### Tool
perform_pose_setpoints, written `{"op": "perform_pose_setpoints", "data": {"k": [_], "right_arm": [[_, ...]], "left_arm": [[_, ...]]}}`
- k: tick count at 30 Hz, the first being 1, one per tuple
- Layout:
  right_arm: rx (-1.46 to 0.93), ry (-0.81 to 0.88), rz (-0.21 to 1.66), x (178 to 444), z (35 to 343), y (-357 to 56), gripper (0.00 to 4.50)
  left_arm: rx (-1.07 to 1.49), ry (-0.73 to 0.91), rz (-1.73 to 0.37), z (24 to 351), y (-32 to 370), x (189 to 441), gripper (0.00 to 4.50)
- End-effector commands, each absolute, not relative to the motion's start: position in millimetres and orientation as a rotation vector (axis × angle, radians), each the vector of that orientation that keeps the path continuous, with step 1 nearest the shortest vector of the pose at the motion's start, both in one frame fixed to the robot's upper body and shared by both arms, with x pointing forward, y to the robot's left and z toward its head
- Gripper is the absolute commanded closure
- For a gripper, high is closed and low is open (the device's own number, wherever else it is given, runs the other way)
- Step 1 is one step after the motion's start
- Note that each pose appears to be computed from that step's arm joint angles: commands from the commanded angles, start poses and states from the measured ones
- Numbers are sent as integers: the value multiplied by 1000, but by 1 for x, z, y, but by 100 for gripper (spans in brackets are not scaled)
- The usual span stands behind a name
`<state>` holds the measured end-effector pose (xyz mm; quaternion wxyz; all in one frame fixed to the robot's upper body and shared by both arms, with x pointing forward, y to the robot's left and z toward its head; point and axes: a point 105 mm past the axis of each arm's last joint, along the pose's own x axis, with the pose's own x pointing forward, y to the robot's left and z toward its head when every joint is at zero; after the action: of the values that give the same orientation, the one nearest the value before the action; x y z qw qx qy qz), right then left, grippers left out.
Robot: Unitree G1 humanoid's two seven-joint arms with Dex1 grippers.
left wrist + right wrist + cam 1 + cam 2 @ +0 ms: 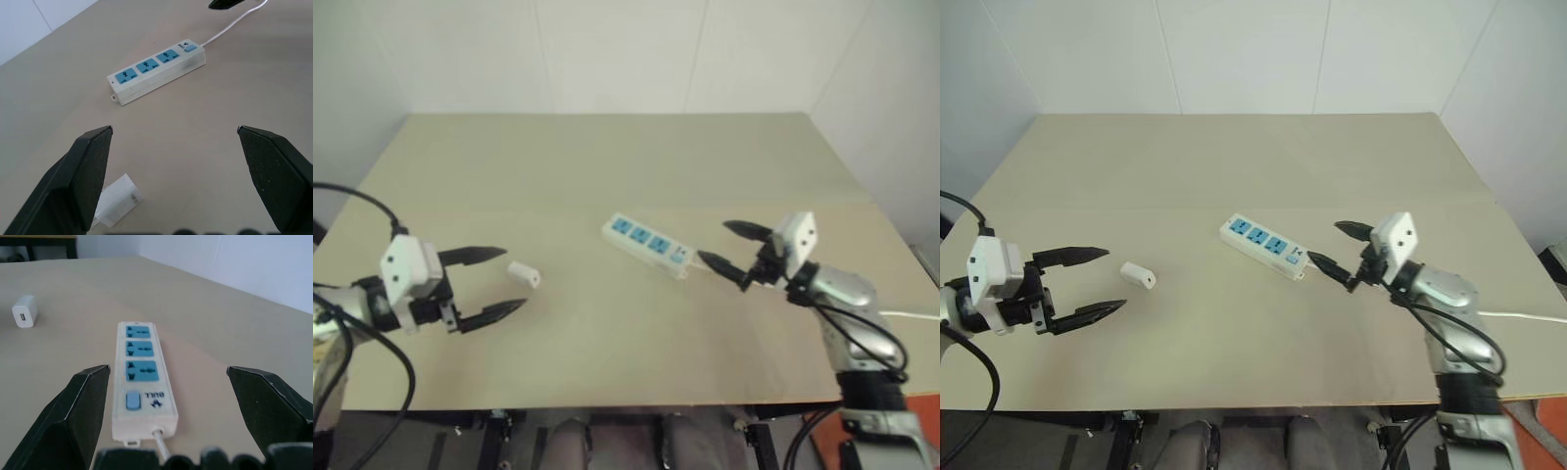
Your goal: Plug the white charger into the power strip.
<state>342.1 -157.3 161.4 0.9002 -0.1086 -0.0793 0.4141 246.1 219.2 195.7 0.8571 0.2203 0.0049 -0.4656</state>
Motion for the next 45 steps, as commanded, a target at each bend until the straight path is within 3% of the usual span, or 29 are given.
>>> {"op": "perform_pose_setpoints", "data": {"k": [1, 12, 28, 32, 35, 40, 45], "right_arm": [[-218, -196, 898, 350, 163, -145, 0], [-166, -113, 942, 377, 129, -126, 0], [-152, 9, 988, 381, 93, -113, 0], [-148, 13, 981, 382, 90, -113, 96], [-156, 15, 987, 382, 89, -113, 108], [-183, -17, 1083, 371, 98, -106, 108], [-236, -76, 1323, 336, 119, -89, 108]], "left_arm": [[475, -33, -987, 203, 216, 246, 3], [471, -46, -1009, 202, 214, 247, 3], [473, -38, -1021, 200, 214, 246, 3], [474, -36, -1017, 200, 215, 246, 0], [473, -35, -1013, 199, 215, 246, 0], [483, -13, -1023, 199, 221, 245, 0], [582, 60, -1036, 209, 247, 251, 0]]}}
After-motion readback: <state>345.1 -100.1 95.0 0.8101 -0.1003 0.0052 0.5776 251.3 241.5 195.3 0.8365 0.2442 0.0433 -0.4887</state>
